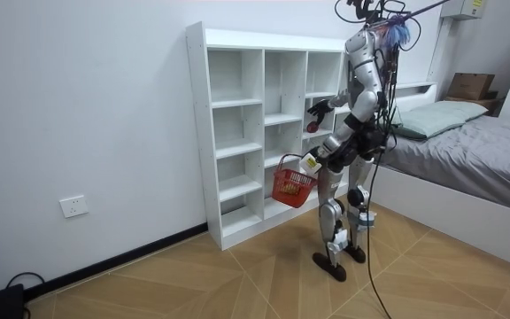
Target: Collect fruits from the closet
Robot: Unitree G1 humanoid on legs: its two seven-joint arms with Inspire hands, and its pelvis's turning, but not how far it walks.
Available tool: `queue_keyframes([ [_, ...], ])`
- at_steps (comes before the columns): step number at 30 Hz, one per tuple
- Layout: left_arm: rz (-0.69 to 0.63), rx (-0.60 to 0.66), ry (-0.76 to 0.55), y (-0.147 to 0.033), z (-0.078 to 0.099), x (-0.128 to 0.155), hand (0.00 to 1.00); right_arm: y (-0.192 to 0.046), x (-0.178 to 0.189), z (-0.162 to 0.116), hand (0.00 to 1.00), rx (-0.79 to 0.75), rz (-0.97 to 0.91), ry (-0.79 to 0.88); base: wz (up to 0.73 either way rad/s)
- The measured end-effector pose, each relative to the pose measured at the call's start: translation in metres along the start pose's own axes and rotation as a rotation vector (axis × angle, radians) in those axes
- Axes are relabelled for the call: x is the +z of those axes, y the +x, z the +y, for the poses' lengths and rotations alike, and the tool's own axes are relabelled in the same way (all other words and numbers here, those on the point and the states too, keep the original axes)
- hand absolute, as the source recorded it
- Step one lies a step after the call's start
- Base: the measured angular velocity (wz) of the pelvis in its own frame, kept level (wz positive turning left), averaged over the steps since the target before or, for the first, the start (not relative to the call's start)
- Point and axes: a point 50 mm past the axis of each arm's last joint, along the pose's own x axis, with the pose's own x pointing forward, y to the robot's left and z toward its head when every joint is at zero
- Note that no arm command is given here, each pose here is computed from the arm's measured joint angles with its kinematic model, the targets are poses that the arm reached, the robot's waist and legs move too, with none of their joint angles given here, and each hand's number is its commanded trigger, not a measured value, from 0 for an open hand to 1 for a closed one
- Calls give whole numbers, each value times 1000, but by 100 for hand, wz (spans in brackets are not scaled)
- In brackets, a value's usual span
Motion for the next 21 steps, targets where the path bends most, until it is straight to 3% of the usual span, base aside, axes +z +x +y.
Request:
queue_keyframes([
  [21,28,-24,23,22,-12,7,100,13,27,-12,0,-37,-61,-14,0],
])
